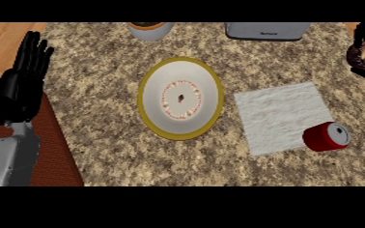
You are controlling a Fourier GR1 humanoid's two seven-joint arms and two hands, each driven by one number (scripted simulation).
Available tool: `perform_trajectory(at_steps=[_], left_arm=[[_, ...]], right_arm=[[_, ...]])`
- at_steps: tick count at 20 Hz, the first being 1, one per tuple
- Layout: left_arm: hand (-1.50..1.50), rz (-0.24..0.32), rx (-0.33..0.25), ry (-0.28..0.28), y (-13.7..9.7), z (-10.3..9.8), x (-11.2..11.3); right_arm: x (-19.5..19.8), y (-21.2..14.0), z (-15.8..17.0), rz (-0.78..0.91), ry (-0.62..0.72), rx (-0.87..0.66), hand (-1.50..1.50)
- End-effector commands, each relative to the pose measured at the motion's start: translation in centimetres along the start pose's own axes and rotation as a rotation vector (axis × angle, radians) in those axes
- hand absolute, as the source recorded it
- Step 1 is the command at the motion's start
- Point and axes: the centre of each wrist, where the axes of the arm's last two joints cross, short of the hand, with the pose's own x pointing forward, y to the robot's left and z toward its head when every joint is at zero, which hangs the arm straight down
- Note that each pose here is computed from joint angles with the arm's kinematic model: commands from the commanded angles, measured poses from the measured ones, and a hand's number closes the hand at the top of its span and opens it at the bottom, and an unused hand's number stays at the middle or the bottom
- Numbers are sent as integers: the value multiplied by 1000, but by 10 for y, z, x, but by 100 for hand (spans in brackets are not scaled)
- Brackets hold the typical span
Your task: Pick the cupcake from the placemat and place it in the bowl
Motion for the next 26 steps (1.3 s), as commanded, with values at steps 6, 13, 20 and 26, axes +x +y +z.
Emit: perform_trajectory(at_steps=[6, 13, 20, 26], left_arm=[[0, -3, 22, 14, 9, 10, -14], [0, 1, 54, 34, 7, 9, -8], [0, -37, 67, 23, 32, 25, -7], [0, -34, 81, 42, 8, 0, 5]], right_arm=[[36, -52, -53, -317, -277, -83, 150], [90, -60, -110, -383, -318, 35, 150], [159, -35, -160, -379, -353, 145, 150], [235, -10, -189, -365, -384, 230, 150]])
